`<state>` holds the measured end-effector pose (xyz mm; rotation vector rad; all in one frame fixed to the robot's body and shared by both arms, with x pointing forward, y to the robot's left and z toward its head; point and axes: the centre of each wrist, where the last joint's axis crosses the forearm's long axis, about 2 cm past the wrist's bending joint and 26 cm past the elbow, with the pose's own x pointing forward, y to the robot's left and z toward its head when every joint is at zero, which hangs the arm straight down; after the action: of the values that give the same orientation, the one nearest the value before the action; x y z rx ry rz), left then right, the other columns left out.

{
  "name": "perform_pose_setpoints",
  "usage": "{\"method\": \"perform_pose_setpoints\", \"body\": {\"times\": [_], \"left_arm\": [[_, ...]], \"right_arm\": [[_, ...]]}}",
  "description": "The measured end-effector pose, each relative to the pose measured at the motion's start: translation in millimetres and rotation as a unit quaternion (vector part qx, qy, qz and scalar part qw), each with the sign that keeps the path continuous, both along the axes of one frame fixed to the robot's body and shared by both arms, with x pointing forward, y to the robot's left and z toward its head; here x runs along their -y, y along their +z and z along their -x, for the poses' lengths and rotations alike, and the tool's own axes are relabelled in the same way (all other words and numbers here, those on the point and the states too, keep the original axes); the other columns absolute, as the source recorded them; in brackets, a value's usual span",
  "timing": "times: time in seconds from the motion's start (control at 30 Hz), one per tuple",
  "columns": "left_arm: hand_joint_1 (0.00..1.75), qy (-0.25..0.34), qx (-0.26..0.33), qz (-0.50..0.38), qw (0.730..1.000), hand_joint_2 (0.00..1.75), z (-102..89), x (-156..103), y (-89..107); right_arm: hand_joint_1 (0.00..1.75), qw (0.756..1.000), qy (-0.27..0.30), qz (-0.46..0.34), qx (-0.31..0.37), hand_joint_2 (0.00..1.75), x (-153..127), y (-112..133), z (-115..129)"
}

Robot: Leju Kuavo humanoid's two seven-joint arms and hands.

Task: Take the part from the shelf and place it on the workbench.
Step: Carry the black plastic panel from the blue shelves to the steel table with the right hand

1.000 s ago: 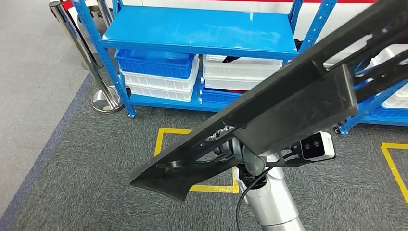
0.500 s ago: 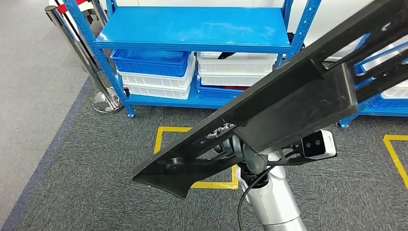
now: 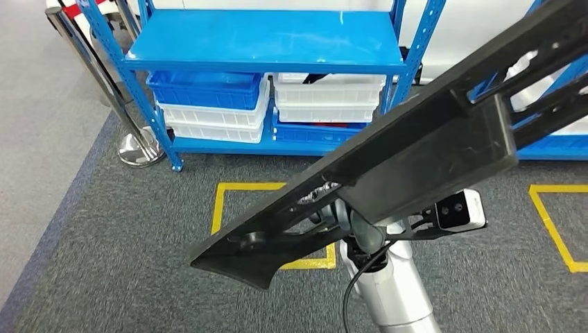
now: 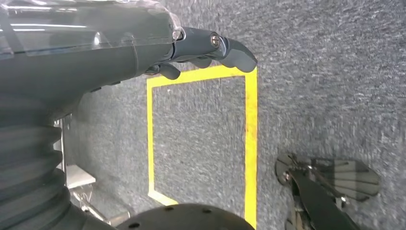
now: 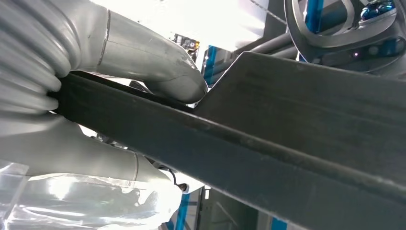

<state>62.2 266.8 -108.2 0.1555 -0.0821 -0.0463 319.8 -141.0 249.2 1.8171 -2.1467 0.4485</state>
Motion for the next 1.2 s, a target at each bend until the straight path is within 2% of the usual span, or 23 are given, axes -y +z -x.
{"method": "perform_pose_setpoints", "body": {"times": [0.8,1.2], "left_arm": [[0.0,0.003,0.003,-0.005,1.0,1.75,3.0,-3,-0.6],[0.0,0.003,0.027,-0.009,1.0,1.75,1.3,-2,-0.2]], "right_arm": [[1.75,1.0,-0.012,-0.006,-0.004,1.75,8,-8,1],[1.75,0.999,-0.029,-0.012,-0.006,1.75,17,-10,1]]}}
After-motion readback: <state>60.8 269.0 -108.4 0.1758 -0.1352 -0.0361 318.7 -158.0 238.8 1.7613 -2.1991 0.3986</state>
